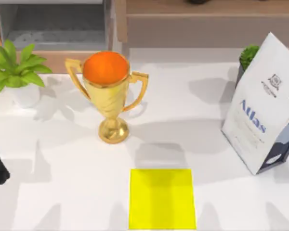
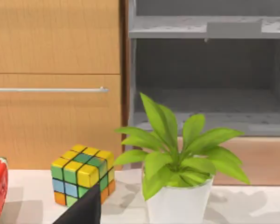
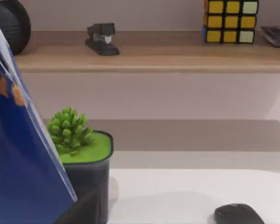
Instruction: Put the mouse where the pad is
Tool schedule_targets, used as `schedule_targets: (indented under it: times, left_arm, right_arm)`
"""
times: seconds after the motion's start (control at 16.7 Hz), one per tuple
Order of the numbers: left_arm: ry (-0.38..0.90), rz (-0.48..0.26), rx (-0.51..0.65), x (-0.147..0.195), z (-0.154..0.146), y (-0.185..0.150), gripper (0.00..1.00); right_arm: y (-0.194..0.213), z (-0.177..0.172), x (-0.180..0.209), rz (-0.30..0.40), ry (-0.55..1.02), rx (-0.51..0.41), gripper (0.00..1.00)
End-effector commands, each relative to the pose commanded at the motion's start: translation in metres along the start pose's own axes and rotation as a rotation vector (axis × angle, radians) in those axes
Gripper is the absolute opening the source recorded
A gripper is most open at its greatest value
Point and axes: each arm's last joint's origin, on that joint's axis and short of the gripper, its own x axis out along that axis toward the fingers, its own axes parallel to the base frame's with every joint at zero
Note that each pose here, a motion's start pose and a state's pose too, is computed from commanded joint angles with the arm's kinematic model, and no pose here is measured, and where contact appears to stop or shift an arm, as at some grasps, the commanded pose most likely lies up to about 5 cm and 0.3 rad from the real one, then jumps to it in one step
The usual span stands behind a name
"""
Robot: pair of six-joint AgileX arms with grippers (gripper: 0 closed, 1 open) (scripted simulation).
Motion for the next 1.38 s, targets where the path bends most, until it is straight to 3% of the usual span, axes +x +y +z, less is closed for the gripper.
schedule_targets:
  times: [0.3,0.66,1.02,1.38]
  left_arm:
    - [0.0,0.0,0.0,0.0,0.0,0.0,1.0]
    - [0.0,0.0,0.0,0.0,0.0,0.0,1.0]
    - [0.0,0.0,0.0,0.0,0.0,0.0,1.0]
    - [0.0,0.0,0.0,0.0,0.0,0.0,1.0]
  right_arm:
    - [-0.002,0.009,0.001,-0.023,0.052,0.001,1.0]
    - [-0.011,0.07,0.023,-0.101,0.357,-0.014,1.0]
    - [-0.031,0.135,0.119,-0.094,0.782,-0.059,1.0]
    - [-0.052,0.142,0.239,0.042,1.126,-0.131,1.0]
